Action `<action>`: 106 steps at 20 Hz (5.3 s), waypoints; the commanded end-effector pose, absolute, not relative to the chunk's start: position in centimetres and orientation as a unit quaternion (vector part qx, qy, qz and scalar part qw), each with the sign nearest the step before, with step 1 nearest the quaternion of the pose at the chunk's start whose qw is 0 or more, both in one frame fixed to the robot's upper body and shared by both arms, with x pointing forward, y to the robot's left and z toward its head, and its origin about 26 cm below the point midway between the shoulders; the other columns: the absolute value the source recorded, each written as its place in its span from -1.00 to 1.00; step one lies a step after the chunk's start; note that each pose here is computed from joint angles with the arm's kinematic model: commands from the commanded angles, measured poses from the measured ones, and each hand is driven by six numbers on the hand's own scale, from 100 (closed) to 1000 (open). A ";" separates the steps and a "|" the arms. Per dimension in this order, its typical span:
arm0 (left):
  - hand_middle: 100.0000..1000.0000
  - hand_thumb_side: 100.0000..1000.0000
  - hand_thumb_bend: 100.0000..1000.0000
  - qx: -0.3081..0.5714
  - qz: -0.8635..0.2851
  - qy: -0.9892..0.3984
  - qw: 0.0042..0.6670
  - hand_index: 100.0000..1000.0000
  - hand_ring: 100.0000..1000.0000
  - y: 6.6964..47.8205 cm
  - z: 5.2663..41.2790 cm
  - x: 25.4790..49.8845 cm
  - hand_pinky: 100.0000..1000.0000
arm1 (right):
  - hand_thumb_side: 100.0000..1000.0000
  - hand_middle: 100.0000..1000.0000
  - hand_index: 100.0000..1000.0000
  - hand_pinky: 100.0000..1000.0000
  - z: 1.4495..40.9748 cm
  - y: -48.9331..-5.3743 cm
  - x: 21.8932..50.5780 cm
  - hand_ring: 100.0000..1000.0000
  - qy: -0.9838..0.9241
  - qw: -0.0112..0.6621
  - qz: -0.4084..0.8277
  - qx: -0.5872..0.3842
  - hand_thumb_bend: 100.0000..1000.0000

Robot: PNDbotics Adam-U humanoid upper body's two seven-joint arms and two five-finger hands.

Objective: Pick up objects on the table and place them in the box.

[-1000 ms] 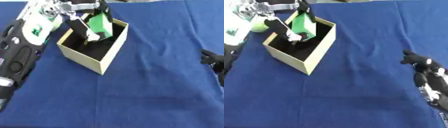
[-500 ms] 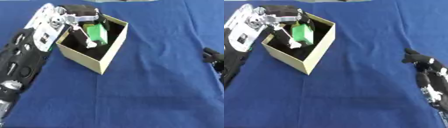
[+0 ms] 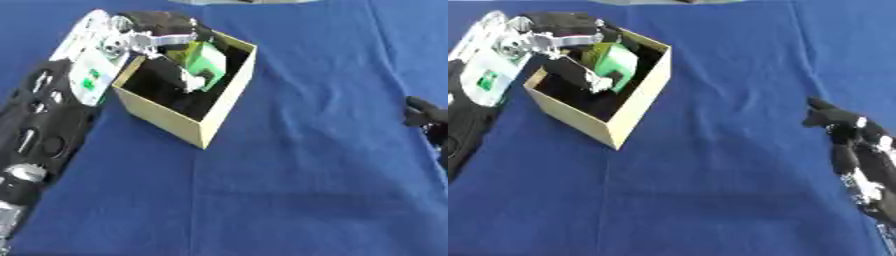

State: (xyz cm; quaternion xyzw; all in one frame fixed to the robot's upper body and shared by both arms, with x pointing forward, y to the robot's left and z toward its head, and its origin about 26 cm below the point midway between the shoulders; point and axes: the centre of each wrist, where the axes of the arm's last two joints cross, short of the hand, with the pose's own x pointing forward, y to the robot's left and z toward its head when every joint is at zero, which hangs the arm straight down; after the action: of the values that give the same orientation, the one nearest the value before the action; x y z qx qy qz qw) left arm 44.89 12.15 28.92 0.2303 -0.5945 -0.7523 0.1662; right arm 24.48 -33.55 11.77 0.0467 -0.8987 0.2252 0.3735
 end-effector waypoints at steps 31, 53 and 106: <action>0.70 -0.77 -0.35 0.409 -0.681 -0.557 0.241 0.86 0.88 24.7 36.4 45.5 0.97 | -0.18 0.32 0.60 1.00 12.6 -33.5 24.6 1.00 -0.905 0.354 0.234 0.029 -1.00; 0.73 -0.41 -0.27 0.465 -0.627 -0.523 0.342 0.97 0.93 27.7 34.1 47.7 1.00 | -0.09 0.30 0.58 1.00 12.5 -32.9 24.9 1.00 -0.902 0.365 0.229 0.031 -1.00; 0.00 -1.00 -0.99 0.525 -0.513 -0.573 0.365 0.47 0.20 28.2 35.0 47.4 0.12 | -0.04 0.23 0.54 1.00 12.3 -32.1 25.1 1.00 -0.895 0.387 0.219 0.038 -1.00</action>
State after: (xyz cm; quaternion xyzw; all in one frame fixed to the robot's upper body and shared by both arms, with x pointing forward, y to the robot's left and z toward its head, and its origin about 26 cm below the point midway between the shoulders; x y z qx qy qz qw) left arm 48.36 27.81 32.46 0.5051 -0.5577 -0.5251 0.3977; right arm 25.24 -31.87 11.70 0.0415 -0.8917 0.2142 0.3965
